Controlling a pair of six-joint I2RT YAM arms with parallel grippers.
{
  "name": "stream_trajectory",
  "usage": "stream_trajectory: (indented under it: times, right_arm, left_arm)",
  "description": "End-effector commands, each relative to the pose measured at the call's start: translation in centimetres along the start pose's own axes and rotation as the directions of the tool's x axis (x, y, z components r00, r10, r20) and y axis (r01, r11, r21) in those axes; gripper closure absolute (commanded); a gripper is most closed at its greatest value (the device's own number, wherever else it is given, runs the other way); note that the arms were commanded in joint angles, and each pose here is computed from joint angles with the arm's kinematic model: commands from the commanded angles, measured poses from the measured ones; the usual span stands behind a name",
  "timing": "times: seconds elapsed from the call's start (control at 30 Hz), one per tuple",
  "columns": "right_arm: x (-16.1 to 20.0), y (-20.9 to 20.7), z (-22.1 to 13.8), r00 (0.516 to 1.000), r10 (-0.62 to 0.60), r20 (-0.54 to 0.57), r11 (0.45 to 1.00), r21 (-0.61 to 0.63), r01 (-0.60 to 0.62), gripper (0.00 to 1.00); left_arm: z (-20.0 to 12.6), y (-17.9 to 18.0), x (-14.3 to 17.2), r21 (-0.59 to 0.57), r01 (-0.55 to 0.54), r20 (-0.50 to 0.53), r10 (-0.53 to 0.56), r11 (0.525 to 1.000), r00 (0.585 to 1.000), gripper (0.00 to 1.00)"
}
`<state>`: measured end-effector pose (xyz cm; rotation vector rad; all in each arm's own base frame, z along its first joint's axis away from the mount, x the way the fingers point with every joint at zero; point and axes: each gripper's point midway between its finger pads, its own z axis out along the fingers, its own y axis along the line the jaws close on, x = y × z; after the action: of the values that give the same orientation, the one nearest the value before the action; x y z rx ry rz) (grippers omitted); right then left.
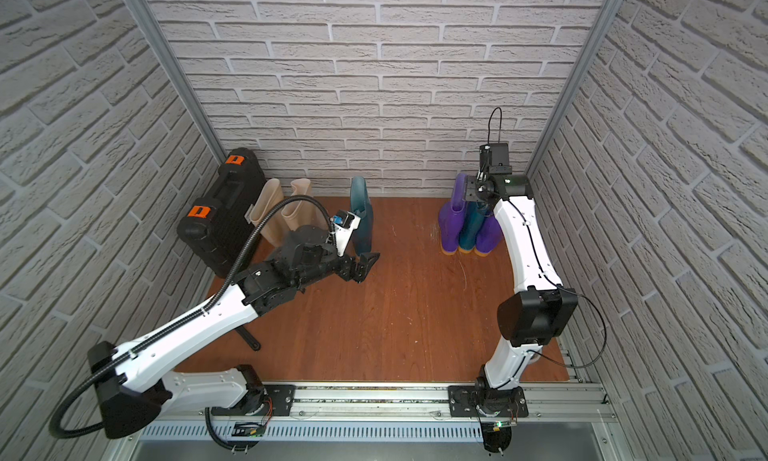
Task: Match and arrange rain boots in pairs
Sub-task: Pair a pair of rain boots at the center of the board.
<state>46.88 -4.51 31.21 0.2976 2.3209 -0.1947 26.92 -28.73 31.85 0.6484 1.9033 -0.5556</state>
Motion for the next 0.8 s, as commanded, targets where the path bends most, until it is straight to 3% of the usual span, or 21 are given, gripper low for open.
stream_trajectory:
  times: [0.0,0.27,0.43,0.77]
  right_arm:
    - [-1.5,-0.4,-0.3,0.999,0.021,0.037,1.000,-0.023,-0.020,0.32]
    - [-1.5,-0.1,2.2,1.000,0.014,-0.010,1.000,-0.027,-0.014,0.38]
    - [-1.5,-0.2,3.3,1.000,0.014,-0.027,1.000,-0.014,-0.014,0.43]
    - [-1.1,-0.7,4.0,0.999,0.007,-0.031,1.000,0.016,-0.007,0.42]
  left_arm:
    - [-2.0,1.5,-0.8,-0.075,-0.030,0.044,0.033,0.997,0.998,0.02]
    - [-5.1,2.6,-1.4,-0.115,-0.018,0.101,0.030,0.993,0.994,0.02]
    - [-5.3,3.1,-1.1,-0.142,-0.031,0.082,0.043,0.989,0.996,0.02]
    - [-4.9,3.3,-0.9,-0.150,-0.038,0.069,0.049,0.988,0.996,0.02]
